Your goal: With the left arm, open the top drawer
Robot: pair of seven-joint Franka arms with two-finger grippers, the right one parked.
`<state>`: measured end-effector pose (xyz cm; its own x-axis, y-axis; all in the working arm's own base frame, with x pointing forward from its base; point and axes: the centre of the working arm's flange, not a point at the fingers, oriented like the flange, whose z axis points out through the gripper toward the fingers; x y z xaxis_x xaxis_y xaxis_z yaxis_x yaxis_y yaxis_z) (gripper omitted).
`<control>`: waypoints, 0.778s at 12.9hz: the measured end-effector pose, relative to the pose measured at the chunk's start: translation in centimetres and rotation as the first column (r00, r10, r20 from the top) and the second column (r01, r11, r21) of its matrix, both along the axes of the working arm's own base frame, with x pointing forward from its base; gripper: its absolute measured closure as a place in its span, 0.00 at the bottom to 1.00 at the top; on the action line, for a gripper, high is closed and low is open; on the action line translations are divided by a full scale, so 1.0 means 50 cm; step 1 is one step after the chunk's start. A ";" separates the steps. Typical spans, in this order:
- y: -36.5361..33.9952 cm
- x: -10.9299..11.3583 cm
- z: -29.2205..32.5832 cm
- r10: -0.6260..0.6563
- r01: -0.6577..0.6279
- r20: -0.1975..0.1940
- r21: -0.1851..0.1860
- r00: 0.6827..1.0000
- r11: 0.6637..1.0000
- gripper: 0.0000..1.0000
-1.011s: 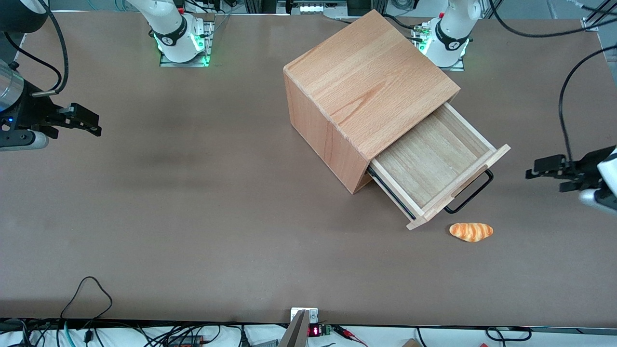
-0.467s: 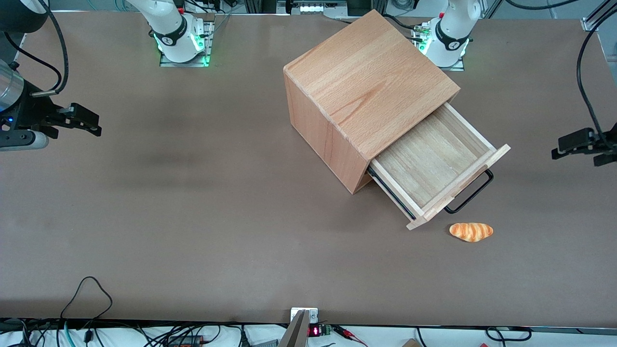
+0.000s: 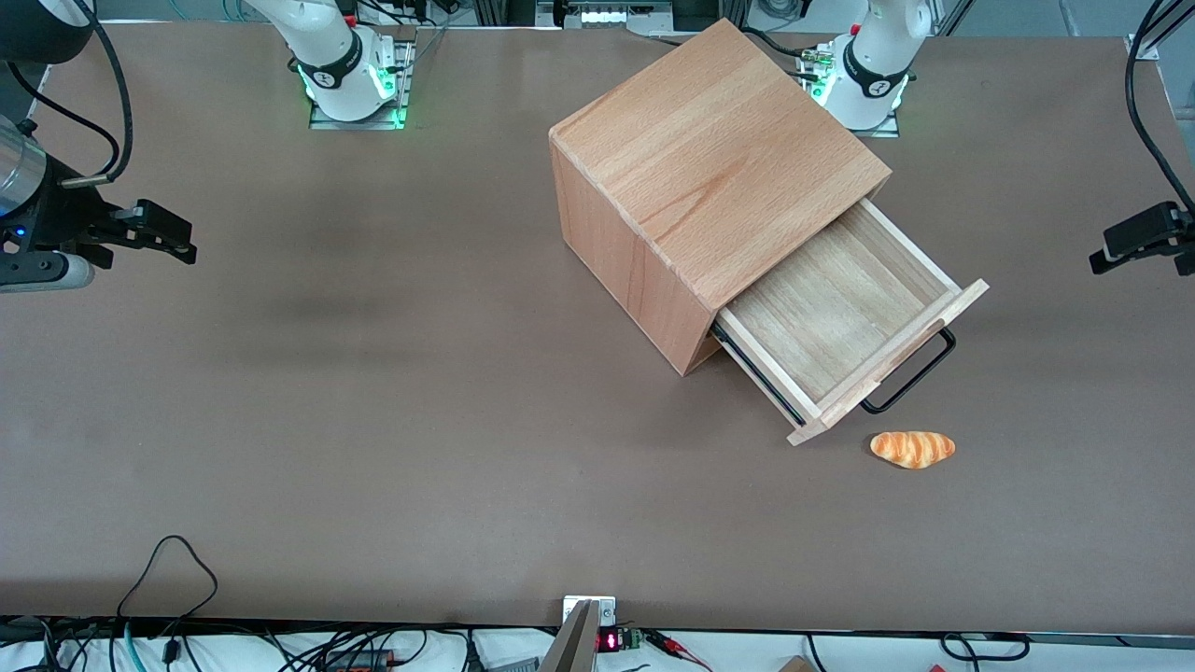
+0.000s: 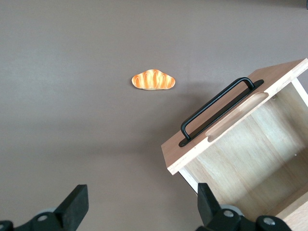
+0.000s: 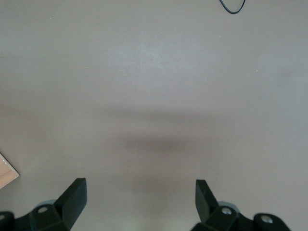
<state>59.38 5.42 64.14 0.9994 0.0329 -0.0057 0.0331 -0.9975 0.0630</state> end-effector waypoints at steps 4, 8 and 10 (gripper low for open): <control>-0.038 -0.023 0.007 0.029 -0.029 -0.008 0.011 1.000 1.000 0.00; -0.059 -0.039 0.011 0.041 -0.041 -0.012 0.027 0.999 0.999 0.00; -0.060 -0.052 0.016 0.042 -0.042 -0.012 0.026 0.999 0.999 0.00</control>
